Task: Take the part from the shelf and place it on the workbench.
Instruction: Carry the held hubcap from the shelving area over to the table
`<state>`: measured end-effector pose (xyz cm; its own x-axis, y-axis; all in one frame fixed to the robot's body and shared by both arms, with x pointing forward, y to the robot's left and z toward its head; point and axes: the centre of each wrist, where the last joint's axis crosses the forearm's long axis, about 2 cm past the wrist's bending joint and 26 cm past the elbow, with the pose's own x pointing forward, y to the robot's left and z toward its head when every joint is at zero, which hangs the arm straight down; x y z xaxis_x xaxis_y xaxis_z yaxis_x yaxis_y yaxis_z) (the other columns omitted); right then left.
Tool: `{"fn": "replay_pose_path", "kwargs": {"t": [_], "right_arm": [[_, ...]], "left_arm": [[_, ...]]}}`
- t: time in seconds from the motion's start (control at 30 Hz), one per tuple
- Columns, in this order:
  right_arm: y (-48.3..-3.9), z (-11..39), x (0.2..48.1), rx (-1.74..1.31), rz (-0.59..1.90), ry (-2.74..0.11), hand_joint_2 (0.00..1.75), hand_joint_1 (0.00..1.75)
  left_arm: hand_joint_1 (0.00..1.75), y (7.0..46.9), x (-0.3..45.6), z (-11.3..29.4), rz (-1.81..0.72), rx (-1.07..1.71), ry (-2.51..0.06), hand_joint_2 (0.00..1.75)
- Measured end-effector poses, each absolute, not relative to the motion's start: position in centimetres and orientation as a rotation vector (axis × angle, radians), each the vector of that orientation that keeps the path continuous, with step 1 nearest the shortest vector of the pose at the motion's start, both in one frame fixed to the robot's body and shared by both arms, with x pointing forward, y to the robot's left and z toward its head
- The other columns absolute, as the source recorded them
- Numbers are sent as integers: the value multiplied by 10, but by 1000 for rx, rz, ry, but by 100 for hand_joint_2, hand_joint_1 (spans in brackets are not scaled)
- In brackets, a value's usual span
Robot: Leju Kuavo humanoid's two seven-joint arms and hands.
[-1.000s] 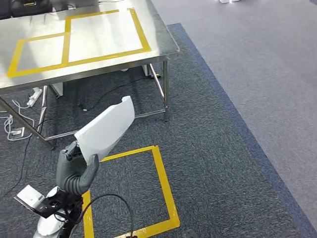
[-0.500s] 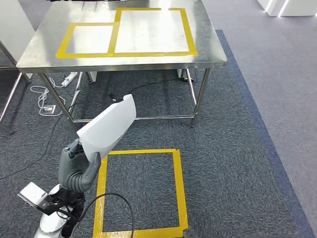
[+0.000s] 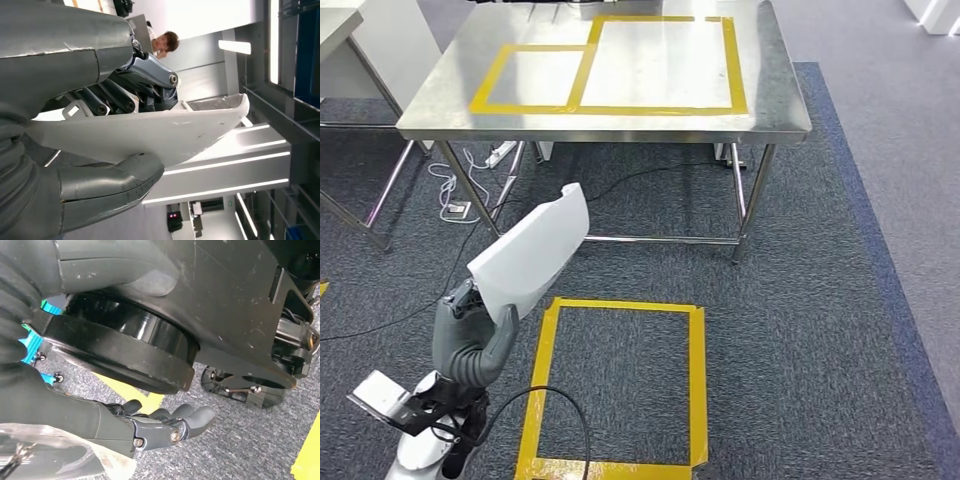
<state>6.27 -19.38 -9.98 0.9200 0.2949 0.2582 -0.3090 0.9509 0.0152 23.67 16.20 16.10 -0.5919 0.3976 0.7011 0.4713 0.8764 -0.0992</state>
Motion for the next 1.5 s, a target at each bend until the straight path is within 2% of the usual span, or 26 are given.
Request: {"fn": "replay_pose_path", "kwargs": {"t": [1.5], "right_arm": [[-197,-101,60,63,307,-253,175,0]], "left_arm": [[175,165,235,164,-127,-596,-2309,175]]}}
